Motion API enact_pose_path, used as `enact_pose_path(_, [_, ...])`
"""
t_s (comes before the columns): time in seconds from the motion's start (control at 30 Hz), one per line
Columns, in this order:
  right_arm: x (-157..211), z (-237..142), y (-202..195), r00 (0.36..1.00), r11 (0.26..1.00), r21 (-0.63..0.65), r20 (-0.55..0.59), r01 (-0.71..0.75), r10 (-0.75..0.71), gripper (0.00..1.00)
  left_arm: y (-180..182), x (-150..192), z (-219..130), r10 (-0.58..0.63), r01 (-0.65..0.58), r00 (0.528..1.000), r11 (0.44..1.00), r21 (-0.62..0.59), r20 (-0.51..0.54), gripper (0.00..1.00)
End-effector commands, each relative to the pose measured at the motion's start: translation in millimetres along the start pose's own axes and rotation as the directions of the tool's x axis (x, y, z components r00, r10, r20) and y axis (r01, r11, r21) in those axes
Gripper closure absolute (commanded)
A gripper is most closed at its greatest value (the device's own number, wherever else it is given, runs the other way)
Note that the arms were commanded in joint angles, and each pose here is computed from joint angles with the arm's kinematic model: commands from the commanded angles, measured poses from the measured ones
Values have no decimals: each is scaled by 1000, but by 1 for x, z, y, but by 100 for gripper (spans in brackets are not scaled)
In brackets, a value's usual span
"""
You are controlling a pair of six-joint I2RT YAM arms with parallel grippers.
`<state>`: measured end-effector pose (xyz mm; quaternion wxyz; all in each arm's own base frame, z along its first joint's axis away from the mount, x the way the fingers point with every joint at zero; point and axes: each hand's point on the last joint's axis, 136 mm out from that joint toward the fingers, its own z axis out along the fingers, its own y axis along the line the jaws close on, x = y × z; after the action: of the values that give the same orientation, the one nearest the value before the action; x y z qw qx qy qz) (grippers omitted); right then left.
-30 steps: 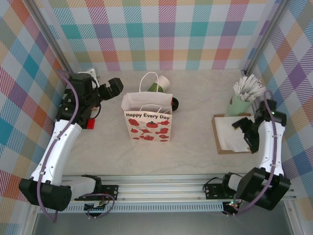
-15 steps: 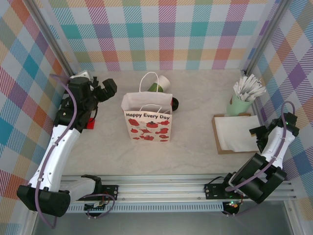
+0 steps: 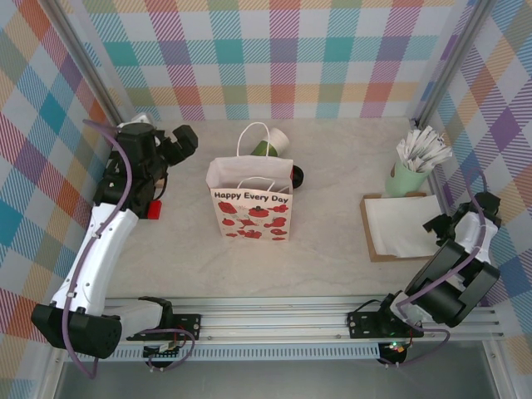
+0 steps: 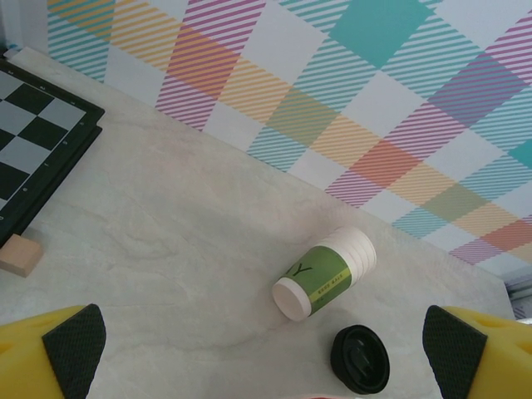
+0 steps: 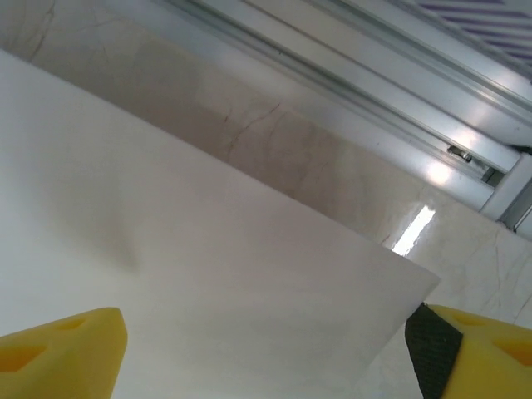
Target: Pack the takeout coffee
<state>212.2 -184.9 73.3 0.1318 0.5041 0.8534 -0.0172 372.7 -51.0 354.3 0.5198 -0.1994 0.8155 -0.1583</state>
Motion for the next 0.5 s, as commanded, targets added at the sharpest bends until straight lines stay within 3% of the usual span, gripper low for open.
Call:
enact_pose_path(0.0, [-7, 9, -16, 1000, 996, 84, 28, 9, -12, 11, 3, -29, -18, -1, 5, 995, 999, -40, 95, 0])
enact_pose_path(0.23, [-13, 16, 2, 999, 1000, -10, 41, 14, -14, 13, 16, -37, -30, 19, -4, 990, 994, -107, 140, 0])
enact_pose_path(0.37, [-18, 9, -1, 996, 1000, 3, 85, 7, -8, 26, 6, -29, -29, 53, -49, 994, 997, -52, 91, 0])
enact_pose_path(0.47, [-21, 4, -2, 993, 1000, 4, 119, 24, -24, 41, 3, -26, -31, 70, -67, 994, 997, -33, 81, 0])
